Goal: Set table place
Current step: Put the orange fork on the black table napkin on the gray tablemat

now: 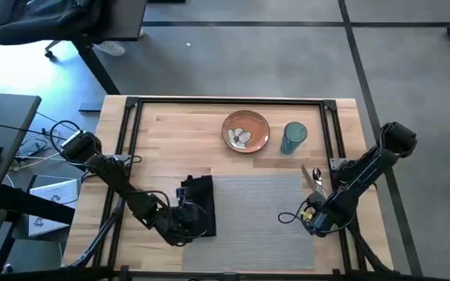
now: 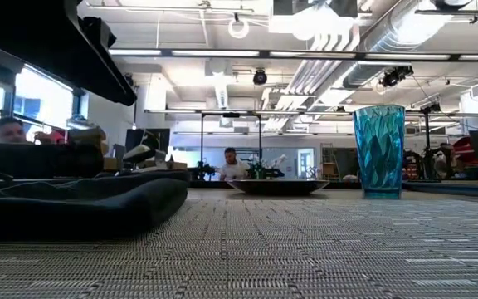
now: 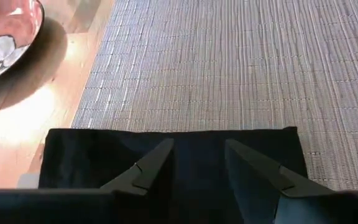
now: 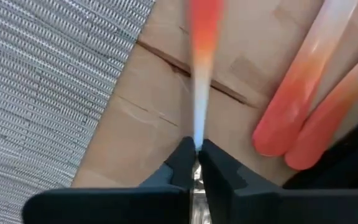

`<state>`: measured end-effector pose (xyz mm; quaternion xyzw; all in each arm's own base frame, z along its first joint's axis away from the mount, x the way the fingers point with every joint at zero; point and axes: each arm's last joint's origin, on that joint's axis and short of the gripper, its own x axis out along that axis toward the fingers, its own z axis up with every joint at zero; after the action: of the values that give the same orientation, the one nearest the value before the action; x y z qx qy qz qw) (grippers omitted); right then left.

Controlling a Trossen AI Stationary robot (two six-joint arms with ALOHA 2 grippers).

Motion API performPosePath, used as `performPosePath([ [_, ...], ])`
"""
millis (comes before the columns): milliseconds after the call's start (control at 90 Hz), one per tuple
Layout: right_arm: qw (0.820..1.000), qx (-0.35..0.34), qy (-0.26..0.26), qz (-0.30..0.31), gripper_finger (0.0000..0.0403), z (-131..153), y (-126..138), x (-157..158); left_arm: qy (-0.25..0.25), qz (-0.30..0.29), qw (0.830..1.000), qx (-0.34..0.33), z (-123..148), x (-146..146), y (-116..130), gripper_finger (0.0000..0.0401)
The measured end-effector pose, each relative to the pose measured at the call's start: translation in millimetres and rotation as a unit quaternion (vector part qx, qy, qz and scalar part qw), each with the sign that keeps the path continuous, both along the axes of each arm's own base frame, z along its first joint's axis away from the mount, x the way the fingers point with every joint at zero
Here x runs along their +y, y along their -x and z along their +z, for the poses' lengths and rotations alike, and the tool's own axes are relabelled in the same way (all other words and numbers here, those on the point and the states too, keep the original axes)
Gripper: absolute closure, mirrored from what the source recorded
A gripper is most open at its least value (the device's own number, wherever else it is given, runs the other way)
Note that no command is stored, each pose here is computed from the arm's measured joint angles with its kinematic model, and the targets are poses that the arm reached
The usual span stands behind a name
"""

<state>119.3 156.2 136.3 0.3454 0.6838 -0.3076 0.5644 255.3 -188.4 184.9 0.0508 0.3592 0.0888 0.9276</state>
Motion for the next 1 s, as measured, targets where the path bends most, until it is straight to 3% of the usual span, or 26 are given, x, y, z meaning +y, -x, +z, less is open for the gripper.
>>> performPosePath([
  [233,0.995,-0.024,-0.006,0.092,0.0401,36,-15,12,0.000,0.000,1.000,0.000,0,0,0,0.0272],
  [367,0.970,-0.139,0.015,0.200,0.0402,62,-35,22,-0.001,-0.005,1.000,0.003,0,0,0,0.0272],
  [489,0.918,-0.253,0.073,0.296,0.0402,84,-58,25,0.007,-0.011,1.000,0.005,3,0,0,0.0272],
  [689,0.812,-0.372,0.139,0.429,0.0403,102,-103,15,0.044,-0.033,0.998,0.013,21,-3,1,0.0272],
  [1000,0.678,-0.408,0.205,0.576,0.0403,88,-165,-11,0.084,-0.005,0.996,0.030,57,5,25,0.0272],
])
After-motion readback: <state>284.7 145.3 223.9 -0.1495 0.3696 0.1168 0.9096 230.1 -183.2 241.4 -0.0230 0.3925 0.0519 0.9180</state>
